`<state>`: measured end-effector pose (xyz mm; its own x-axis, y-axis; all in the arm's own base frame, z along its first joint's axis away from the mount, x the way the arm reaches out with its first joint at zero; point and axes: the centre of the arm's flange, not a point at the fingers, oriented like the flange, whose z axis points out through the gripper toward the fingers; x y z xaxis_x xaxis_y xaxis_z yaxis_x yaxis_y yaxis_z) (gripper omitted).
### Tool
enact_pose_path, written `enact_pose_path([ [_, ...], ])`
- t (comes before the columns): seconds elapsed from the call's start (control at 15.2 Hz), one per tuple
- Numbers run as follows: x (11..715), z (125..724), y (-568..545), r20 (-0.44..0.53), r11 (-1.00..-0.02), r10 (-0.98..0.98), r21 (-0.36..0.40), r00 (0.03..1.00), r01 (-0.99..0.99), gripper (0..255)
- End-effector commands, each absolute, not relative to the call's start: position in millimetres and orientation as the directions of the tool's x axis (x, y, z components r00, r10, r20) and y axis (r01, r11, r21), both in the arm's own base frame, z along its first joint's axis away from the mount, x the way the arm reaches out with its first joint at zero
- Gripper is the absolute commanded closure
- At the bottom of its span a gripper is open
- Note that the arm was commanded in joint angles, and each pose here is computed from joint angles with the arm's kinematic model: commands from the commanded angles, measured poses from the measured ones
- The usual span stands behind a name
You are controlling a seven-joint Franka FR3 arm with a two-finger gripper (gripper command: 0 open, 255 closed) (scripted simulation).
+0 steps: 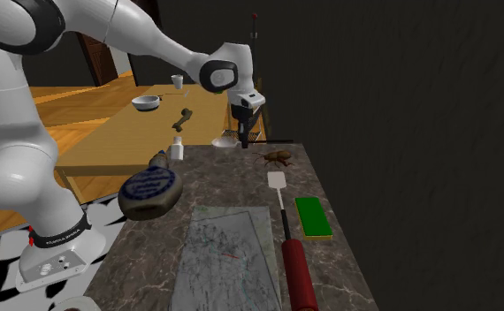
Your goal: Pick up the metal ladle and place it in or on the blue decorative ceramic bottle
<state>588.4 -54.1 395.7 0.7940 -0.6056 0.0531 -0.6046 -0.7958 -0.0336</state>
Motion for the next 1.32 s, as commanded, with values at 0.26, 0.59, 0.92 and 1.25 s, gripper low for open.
enact_pose_path([
  [0.26,587,427,-54,0.053,-0.796,-0.606,-0.034,0.794,-0.605,255],
  [0.59,587,453,-54,0.053,-0.796,-0.606,-0.034,0.794,-0.605,255],
  [0.92,587,480,-54,0.053,-0.796,-0.606,-0.034,0.794,-0.605,255],
  [1.25,587,506,-54,0.053,-0.796,-0.606,-0.034,0.794,-0.605,255],
])
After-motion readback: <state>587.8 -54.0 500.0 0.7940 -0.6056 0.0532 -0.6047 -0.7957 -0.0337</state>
